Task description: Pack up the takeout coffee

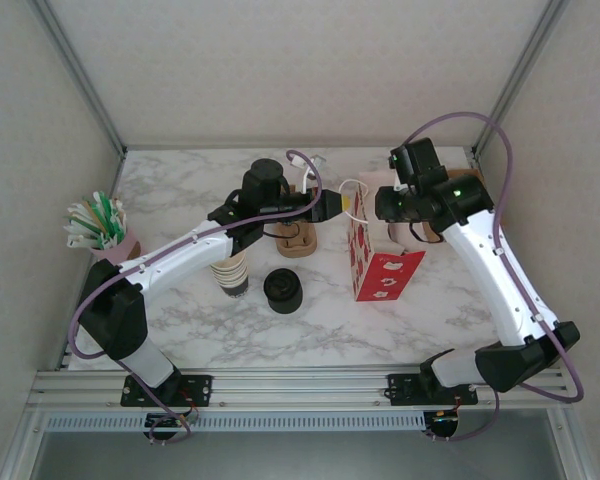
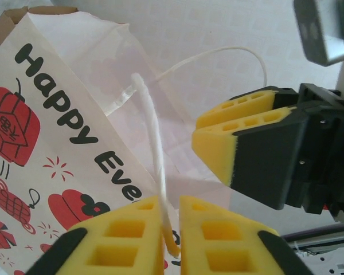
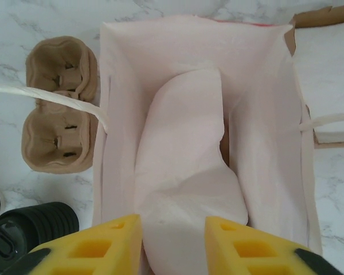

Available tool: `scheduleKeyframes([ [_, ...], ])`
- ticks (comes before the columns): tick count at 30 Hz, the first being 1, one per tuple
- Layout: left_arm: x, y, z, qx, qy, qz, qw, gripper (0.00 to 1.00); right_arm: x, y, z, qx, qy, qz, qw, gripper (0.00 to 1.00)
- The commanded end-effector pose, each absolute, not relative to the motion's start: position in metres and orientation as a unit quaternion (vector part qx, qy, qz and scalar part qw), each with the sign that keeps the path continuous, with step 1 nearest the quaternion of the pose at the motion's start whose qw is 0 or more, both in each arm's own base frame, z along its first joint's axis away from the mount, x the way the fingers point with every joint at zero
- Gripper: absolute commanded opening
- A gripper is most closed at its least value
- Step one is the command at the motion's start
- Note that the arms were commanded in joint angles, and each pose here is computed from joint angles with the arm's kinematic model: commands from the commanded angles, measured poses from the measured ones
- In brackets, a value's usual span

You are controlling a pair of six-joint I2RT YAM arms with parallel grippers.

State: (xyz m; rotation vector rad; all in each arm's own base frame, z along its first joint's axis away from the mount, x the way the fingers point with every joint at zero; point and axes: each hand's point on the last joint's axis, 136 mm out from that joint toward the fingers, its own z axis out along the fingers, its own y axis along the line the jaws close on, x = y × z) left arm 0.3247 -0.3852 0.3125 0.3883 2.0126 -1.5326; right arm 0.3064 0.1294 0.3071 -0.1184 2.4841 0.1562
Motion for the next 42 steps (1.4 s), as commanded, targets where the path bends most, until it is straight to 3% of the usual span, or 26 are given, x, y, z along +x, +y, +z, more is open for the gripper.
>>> scheduleKeyframes([
  [1,0.319,-0.383,0.342,0.156,0.734,-0.581,0.314,0.24,0.297,0.13,0.337,-0.039,0.926,0.095,0.363,0.37],
  [3,0.319,-0.383,0.346,0.156,0.731,-0.584,0.316,0.3,0.292,0.129,0.343,-0.04,0.921,0.106,0.374,0.4],
  [11,0.311,-0.381,0.363,0.157,0.723,-0.588,0.327,0.78,0.265,0.12,0.36,-0.039,0.898,0.139,0.416,0.61],
  [16,0.304,-0.378,0.372,0.158,0.721,-0.584,0.339,0.99,0.244,0.106,0.363,-0.025,0.885,0.147,0.441,0.74],
  [23,0.295,-0.368,0.386,0.149,0.713,-0.58,0.364,1.0,0.214,0.087,0.366,0.002,0.866,0.164,0.472,0.85],
  [32,0.287,-0.325,0.383,0.098,0.722,-0.538,0.424,1.0,0.187,0.044,0.334,0.068,0.867,0.114,0.48,0.85],
  [37,0.282,-0.308,0.357,0.078,0.746,-0.509,0.423,0.99,0.18,0.033,0.31,0.091,0.877,0.095,0.463,0.85],
  [42,0.278,-0.305,0.326,0.071,0.768,-0.496,0.399,0.92,0.181,0.026,0.292,0.115,0.886,0.07,0.443,0.84],
])
